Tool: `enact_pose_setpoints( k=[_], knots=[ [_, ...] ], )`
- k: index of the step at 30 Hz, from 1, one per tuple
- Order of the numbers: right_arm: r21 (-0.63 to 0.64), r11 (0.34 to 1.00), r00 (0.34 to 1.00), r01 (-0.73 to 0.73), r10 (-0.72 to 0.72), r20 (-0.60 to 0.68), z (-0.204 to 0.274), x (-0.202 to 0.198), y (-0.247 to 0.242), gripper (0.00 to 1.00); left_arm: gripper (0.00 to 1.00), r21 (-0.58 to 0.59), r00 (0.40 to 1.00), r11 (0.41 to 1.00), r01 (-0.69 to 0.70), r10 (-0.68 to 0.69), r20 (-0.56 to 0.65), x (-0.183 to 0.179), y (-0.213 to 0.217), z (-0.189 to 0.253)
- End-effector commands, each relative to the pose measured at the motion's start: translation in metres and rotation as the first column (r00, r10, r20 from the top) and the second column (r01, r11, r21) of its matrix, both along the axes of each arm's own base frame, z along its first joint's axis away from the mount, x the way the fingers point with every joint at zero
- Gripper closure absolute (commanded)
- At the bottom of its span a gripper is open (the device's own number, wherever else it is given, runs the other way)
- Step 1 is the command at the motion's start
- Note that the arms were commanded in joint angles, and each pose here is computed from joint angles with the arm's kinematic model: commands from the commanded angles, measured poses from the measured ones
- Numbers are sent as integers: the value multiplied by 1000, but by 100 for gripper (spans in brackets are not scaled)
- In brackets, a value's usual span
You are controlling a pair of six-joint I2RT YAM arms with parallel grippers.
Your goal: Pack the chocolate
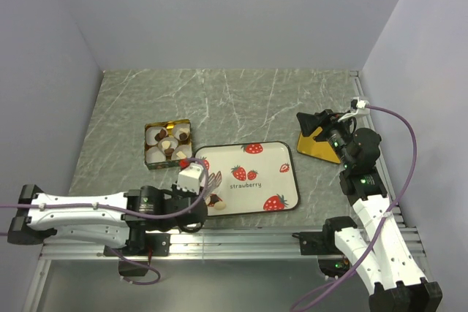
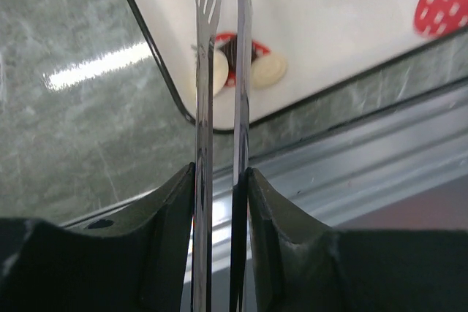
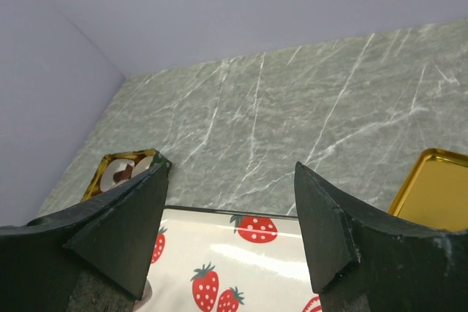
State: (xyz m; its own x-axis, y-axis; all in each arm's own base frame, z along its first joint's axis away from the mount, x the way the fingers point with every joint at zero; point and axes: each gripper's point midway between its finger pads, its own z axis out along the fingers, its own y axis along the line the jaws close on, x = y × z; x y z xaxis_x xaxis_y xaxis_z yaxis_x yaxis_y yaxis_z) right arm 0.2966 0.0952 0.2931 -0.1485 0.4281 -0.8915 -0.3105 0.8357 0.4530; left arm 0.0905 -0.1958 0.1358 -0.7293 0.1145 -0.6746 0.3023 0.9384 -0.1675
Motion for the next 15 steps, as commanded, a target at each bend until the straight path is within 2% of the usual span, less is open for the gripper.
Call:
enact_pose_setpoints(
  k=[1, 7, 15],
  knots=[
    [-5, 1000, 997, 1, 0, 79, 28, 0, 1, 24, 61, 19, 999, 1000, -1, 2, -35, -17, 0, 1],
    [-5, 1000, 997, -1, 1, 80, 29, -1, 1, 24, 61, 11, 998, 999, 37, -36, -50, -36, -6, 6],
    [-5, 1000, 997, -4, 4, 80, 28, -1, 1, 24, 61, 36, 999, 999, 31, -30, -31, -45, -1, 16]
  ],
)
